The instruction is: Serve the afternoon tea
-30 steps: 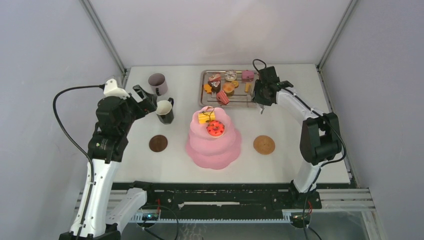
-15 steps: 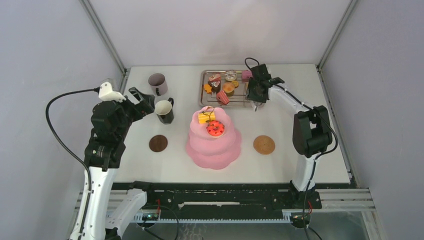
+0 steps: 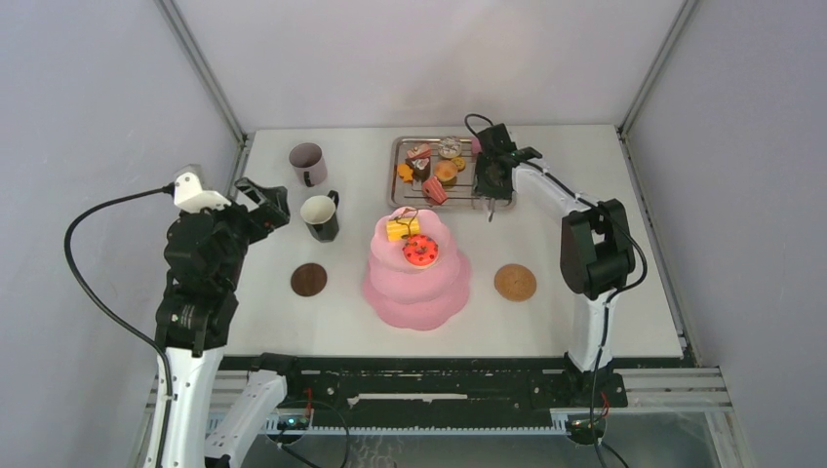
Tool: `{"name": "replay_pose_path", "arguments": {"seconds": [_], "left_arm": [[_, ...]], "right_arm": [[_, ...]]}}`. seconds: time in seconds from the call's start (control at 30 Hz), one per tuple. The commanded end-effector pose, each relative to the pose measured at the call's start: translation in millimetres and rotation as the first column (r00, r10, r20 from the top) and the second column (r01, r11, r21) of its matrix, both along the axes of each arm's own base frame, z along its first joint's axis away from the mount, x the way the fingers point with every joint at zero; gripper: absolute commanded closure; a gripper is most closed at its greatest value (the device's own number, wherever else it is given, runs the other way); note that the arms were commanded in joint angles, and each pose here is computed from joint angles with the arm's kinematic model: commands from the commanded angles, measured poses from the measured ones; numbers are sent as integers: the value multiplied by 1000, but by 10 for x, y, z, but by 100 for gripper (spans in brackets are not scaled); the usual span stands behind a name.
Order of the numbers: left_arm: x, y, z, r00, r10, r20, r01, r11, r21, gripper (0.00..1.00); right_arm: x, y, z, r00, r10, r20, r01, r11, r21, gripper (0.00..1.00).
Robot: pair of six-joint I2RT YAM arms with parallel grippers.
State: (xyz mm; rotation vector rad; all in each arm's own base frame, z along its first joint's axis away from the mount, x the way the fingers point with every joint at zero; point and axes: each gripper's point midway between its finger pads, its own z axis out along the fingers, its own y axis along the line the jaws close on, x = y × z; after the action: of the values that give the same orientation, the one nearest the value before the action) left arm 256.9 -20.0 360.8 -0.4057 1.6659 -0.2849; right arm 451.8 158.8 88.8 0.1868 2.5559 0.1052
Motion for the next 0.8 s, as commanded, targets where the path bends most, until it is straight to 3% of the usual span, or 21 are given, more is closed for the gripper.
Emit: {"name": "replay_pose_path", "arguments": {"seconds": [0.0,0.33,0.6,0.77], "left_arm": [[-32,79,26,999,35,12,-35,999,12,5],[-72,79,20,1000,27,13,-27,999,26,5],[-79,68,2,1000,18,9,-18,999,32,5],[-52,32,-37,1000,-2,-20,3,999,35,5]], "right_arm": [[141,94,258,996,46,72,-42,998,-56,46],[106,50,209,997,66,33,-60,987,-150,49],[99,53,351,997,69,47,-62,988,-143,64],[38,-44,565,996,57,65,-48,990,-131,66]]}}
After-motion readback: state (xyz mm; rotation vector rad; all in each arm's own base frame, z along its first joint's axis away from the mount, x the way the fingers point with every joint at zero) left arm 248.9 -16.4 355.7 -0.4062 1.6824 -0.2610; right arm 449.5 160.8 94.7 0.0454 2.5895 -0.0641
